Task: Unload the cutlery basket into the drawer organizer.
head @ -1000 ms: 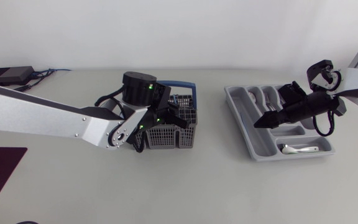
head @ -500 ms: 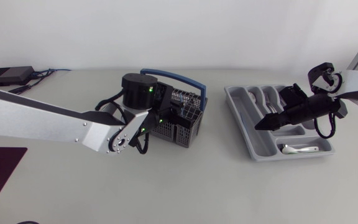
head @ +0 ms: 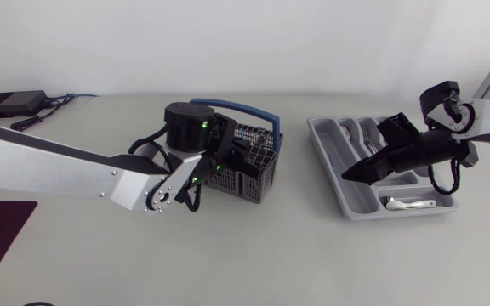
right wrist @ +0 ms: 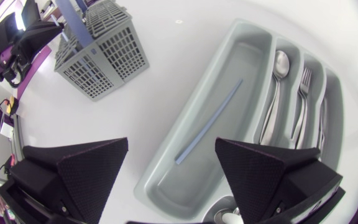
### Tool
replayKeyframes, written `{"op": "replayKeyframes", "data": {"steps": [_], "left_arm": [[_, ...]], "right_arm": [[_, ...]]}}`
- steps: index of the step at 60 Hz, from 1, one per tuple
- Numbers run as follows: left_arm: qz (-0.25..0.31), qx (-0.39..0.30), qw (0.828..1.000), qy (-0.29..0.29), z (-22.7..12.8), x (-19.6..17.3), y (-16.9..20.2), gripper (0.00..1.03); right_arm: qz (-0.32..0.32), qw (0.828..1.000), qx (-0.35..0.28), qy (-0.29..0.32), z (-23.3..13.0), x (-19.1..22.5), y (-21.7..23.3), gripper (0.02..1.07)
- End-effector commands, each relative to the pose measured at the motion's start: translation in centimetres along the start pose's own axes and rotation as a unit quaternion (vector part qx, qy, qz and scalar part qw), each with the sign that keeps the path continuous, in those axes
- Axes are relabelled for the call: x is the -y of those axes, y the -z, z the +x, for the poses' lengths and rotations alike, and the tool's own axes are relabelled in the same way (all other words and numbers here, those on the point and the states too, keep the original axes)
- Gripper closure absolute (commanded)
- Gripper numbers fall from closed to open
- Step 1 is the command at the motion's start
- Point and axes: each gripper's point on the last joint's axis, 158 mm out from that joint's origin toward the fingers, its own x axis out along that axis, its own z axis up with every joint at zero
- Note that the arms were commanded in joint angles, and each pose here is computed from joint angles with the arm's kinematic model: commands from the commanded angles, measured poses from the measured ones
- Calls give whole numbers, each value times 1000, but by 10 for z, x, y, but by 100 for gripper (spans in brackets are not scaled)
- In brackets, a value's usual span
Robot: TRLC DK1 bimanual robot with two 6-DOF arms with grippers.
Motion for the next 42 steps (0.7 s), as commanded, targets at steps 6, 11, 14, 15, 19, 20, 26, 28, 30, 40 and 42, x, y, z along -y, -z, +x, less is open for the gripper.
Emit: {"op": "replayKeyframes", "data": {"steps": [6,11,14,15,19,20,26,28,30,40,42], "left_arm": [[37,0,999,-9,-7,8,0,22],[46,7,999,-11,-14,10,-7,16],[52,12,998,-11,-21,10,-13,16],[54,13,998,-12,-23,10,-14,16],[58,18,998,-16,-34,4,-22,16],[59,19,998,-20,-36,0,-24,16],[62,17,997,-43,-45,-25,-29,16],[59,9,997,-57,-46,-40,-28,16],[55,1,996,-68,-46,-53,-25,16],[59,-22,994,-87,-44,-86,-10,16],[56,-28,994,-88,-42,-92,-5,18]], "right_arm": [[-57,998,19,-10,-9,-33,-6,6],[-86,996,35,-17,-14,-51,-12,6],[-104,993,42,-19,-17,-62,-14,6],[-110,993,43,-21,-18,-66,-14,6],[-138,989,55,-26,-19,-84,-17,6],[-143,988,56,-27,-19,-89,-17,6],[-178,982,57,-41,-13,-116,-17,9],[-187,980,59,-45,-11,-123,-19,15],[-193,978,62,-50,-9,-130,-21,19],[-221,970,83,-64,-6,-159,-40,68],[-226,968,92,-62,-6,-164,-46,83]]}}
